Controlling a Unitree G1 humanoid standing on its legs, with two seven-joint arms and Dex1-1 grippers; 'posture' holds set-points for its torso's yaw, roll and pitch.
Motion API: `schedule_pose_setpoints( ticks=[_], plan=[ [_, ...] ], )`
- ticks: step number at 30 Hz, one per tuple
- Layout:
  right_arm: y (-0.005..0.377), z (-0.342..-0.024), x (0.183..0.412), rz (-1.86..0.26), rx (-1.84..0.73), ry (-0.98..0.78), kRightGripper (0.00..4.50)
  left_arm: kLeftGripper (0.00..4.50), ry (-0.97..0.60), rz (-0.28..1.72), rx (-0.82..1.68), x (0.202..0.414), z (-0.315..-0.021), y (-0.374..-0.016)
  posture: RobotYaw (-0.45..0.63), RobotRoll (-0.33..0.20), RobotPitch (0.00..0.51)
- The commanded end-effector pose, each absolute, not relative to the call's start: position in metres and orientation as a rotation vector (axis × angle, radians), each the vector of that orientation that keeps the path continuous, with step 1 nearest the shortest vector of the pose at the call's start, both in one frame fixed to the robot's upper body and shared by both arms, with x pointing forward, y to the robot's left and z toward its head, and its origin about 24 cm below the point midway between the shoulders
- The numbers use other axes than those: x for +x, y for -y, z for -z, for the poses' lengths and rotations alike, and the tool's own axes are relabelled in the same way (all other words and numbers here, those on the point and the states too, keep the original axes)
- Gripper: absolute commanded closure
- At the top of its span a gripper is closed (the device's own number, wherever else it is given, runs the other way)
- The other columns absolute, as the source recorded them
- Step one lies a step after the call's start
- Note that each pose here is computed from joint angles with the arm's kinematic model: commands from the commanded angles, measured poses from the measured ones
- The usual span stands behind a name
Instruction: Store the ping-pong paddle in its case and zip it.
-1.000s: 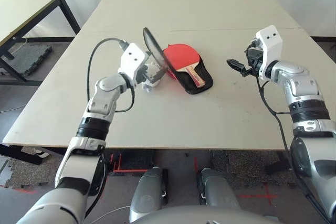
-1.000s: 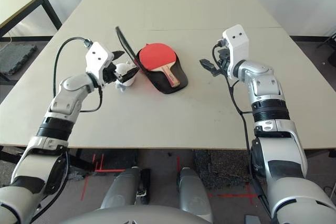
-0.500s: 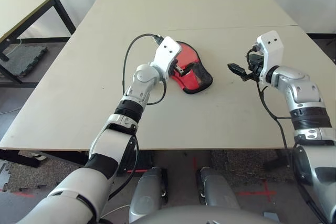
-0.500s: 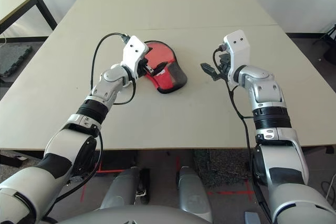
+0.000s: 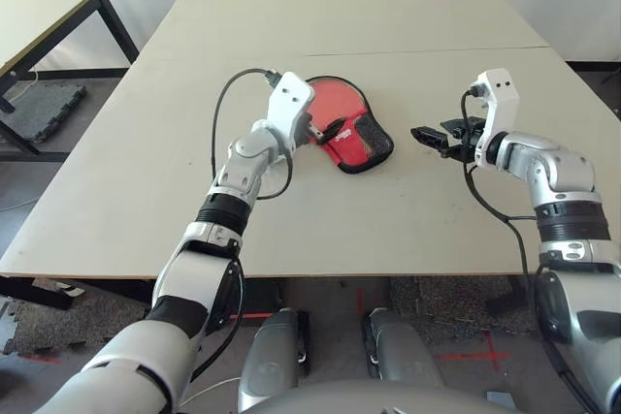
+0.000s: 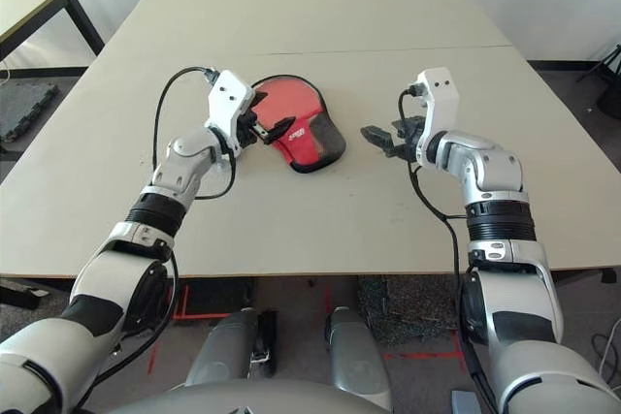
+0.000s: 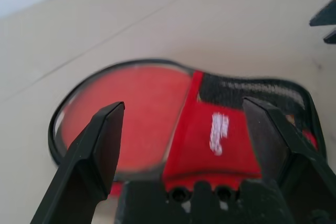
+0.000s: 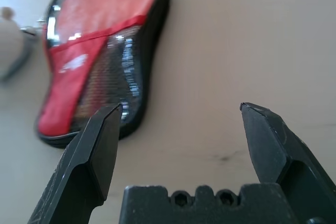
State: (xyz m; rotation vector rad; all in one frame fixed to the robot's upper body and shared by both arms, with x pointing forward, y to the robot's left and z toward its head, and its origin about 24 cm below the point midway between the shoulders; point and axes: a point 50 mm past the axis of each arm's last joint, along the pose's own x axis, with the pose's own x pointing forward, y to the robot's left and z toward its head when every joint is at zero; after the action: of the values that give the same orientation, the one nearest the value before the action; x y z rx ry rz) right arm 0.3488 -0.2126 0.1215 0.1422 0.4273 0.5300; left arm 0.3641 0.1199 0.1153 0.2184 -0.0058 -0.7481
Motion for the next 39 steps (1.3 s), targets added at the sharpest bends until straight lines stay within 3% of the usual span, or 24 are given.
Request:
schedule_pose_setpoints(
  ticks=[1,12,31,35,39],
  plan=[
    [0.205,-0.113,0.353,-0.544,0.223,-0.459,0.05,0.00,-0.024,0.779,0.217,0.353,-0.114,-0.131,0.08,0.000,0.097],
    [0.182,-0.092,0.363,-0.580,0.296,-0.485,0.05,0.00,-0.073,0.782,0.222,0.335,-0.116,-0.149,0.11,0.000,0.097],
    [0.161,-0.071,0.357,-0.618,0.354,-0.563,0.05,0.00,-0.085,0.773,0.226,0.330,-0.116,-0.148,0.13,0.000,0.089],
    [0.157,-0.068,0.356,-0.621,0.374,-0.580,0.96,0.00,-0.084,0.776,0.226,0.330,-0.116,-0.147,0.13,0.000,0.089],
    [0.157,-0.067,0.355,-0.619,0.381,-0.585,2.51,0.00,-0.083,0.775,0.228,0.330,-0.116,-0.147,0.13,0.000,0.090]
  ],
)
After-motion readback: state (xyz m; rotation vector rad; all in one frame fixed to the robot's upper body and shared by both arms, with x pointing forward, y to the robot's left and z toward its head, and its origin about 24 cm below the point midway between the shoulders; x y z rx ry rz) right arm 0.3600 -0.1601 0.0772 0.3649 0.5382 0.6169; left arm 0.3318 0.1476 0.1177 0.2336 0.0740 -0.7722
